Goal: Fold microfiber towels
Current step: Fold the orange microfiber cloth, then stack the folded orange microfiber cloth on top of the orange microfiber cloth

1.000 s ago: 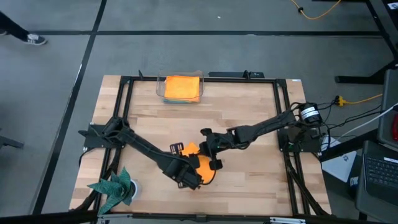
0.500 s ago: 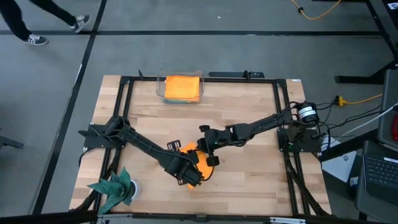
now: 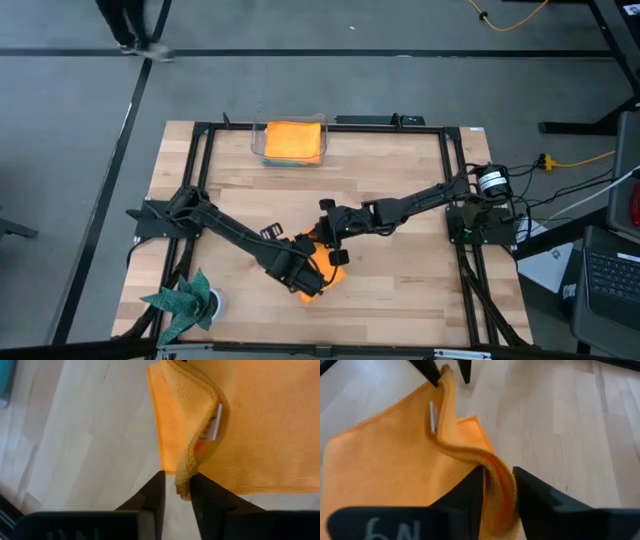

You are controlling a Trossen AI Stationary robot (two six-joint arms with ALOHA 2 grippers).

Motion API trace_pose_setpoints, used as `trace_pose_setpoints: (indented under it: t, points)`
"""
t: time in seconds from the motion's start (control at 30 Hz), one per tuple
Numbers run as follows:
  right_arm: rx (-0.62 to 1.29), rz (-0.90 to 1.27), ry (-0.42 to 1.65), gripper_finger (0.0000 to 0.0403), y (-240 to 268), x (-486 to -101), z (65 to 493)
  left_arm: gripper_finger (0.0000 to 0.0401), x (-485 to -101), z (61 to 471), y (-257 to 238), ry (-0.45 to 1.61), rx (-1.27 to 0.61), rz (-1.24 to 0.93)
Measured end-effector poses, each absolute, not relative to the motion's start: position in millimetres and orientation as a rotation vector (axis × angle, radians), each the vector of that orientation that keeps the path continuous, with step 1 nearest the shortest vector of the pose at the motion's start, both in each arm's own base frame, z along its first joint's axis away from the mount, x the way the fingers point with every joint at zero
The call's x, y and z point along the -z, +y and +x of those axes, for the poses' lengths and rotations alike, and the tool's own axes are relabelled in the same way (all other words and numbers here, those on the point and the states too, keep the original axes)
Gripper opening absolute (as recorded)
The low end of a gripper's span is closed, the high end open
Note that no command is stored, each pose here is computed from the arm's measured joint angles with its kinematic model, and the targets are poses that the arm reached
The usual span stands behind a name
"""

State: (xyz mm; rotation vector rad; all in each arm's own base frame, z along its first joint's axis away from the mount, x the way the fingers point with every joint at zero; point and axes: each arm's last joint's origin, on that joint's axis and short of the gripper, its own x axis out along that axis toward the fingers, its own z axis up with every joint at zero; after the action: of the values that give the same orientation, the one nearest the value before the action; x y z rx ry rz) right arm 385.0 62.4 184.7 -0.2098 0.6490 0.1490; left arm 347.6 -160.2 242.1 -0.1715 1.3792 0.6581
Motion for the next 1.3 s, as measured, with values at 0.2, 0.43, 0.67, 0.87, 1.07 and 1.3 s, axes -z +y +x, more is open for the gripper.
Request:
trace_pose_setpoints:
  t: [0.2, 0.43, 0.67, 0.87, 1.07, 1.3]
  points:
    - [-0.153, -0.213, 0.648, 0.0142, 61.2, -184.8, 385.3, 0.0119, -241.7, 347.6, -161.3, 1.381, -0.688, -0.249]
    - [-0.134, -0.217, 0.649, 0.0175, 51.8, -184.8, 386.6, 0.0142, -243.5, 336.3, -156.8, 1.451, -0.814, -0.252]
    - [-0.090, -0.109, 0.656, 0.0180, 46.7, -208.1, 375.0, 0.0141, -243.3, 331.1, -166.1, 1.471, -0.818, -0.293]
    - [-0.075, 0.090, 0.763, 0.0169, 44.8, -238.4, 345.5, 0.0140, -244.9, 323.5, -181.3, 1.515, -0.784, -0.375]
    - [-0.252, 0.260, 0.841, 0.0166, 68.9, -241.2, 334.8, 0.0140, -259.7, 311.5, -196.5, 1.469, -0.692, -0.395]
    - [-0.214, 0.389, 0.854, 0.0166, 102.5, -232.4, 336.0, 0.0140, -310.8, 281.3, -193.0, 1.250, -0.613, -0.360]
